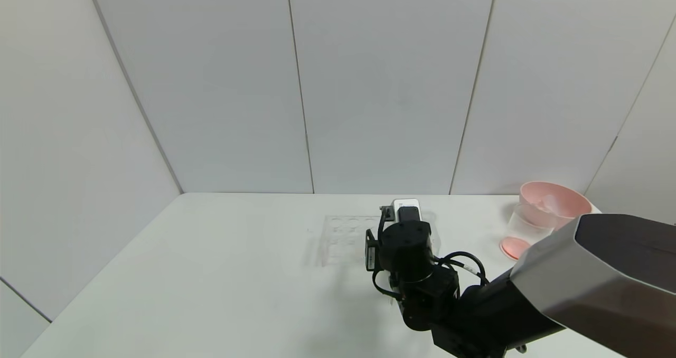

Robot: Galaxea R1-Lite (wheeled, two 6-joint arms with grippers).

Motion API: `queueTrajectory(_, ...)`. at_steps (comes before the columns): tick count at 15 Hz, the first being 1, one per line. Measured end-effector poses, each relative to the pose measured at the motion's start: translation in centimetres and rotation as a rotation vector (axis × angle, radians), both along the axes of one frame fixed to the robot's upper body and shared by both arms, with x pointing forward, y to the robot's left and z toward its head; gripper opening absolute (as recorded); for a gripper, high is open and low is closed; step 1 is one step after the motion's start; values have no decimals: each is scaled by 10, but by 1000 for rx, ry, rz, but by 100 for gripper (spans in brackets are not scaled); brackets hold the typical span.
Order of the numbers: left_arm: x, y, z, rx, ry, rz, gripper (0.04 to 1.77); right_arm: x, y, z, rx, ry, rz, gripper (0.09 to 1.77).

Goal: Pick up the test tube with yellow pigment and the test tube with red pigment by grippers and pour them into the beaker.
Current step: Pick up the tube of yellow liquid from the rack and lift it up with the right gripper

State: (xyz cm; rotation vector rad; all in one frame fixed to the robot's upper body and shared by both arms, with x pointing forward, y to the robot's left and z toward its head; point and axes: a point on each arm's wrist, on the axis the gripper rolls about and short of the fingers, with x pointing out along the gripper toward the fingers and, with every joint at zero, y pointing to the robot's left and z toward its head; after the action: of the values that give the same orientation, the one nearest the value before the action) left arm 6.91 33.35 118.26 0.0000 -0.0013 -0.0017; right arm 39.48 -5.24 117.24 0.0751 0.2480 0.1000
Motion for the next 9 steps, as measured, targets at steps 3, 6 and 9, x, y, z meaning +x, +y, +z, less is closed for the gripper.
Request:
queueTrajectory(3,0,0,0,0,0,0,176,4,1,-1,3,-3,-4,86)
queueTrajectory(6,0,0,0,0,0,0,176,5,3,-2,4,-6,-5,50)
queueTrajectory(9,0,0,0,0,0,0,176,6,3,-1,4,-8,-6,50)
